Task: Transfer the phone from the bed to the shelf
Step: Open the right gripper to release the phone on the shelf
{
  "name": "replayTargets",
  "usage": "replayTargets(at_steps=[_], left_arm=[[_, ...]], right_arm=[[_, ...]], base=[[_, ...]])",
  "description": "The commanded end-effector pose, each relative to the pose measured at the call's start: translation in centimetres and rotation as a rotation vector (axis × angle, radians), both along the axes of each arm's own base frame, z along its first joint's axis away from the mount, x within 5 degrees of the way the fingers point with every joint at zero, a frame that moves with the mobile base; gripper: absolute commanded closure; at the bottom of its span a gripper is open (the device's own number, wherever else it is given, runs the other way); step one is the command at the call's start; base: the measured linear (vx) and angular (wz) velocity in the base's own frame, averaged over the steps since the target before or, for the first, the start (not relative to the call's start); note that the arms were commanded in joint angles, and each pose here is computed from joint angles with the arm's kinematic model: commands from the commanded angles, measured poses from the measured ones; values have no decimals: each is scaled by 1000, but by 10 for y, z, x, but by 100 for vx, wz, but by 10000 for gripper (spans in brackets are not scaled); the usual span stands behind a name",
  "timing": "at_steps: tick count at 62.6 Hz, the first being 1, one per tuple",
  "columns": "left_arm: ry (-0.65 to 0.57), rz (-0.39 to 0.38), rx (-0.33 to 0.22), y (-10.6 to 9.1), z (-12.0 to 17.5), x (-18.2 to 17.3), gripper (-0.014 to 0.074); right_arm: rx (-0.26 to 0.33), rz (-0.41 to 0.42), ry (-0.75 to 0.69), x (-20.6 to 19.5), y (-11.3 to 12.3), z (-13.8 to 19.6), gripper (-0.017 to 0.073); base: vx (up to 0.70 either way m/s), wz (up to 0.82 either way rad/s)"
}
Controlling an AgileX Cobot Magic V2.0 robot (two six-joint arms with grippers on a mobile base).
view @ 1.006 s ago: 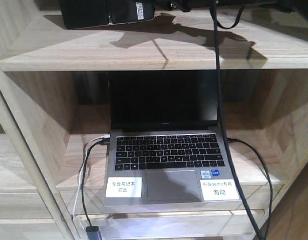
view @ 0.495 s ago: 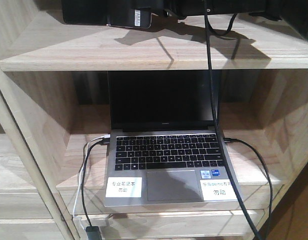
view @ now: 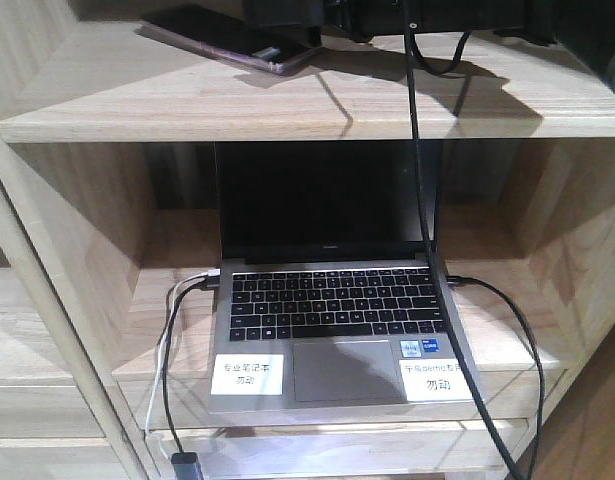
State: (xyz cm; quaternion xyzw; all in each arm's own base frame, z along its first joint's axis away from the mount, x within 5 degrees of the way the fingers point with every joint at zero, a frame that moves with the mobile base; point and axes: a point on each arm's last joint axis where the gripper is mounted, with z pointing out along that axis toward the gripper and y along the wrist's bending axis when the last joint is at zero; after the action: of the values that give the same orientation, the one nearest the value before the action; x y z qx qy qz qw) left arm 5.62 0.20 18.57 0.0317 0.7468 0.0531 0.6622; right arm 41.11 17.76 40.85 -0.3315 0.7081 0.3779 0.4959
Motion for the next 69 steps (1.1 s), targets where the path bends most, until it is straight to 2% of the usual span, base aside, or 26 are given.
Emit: replayTargets(at_steps=[1,15,24,31,43,57,69], left_arm=[[-108,-2,-11,0,15,-1,592],[-108,-2,-11,0,15,-1,592],[-108,-2,-11,0,15,-1,592],[-108,-2,-11,0,15,-1,592],[-108,-2,-11,0,15,-1,592],[-108,-2,-11,0,15,-1,592],[-108,-2,-11,0,15,-1,592]], right_arm=[[72,-34,-95,-15,-8,39,-92],[46,-45,-119,-20,-10,44,-32],[51,-63,-133,-27,-19,56,60],[50,-74,-163,-36,-27,68,198],[-34,-89,-210,-57,-37,85,576],[-72,-164,-185,-83,-49,96,566],[-38,-308,-213,-113,-66,89,566]], base=[[0,0],[0,0],[0,0],[0,0],[0,0],[0,0],[0,0]])
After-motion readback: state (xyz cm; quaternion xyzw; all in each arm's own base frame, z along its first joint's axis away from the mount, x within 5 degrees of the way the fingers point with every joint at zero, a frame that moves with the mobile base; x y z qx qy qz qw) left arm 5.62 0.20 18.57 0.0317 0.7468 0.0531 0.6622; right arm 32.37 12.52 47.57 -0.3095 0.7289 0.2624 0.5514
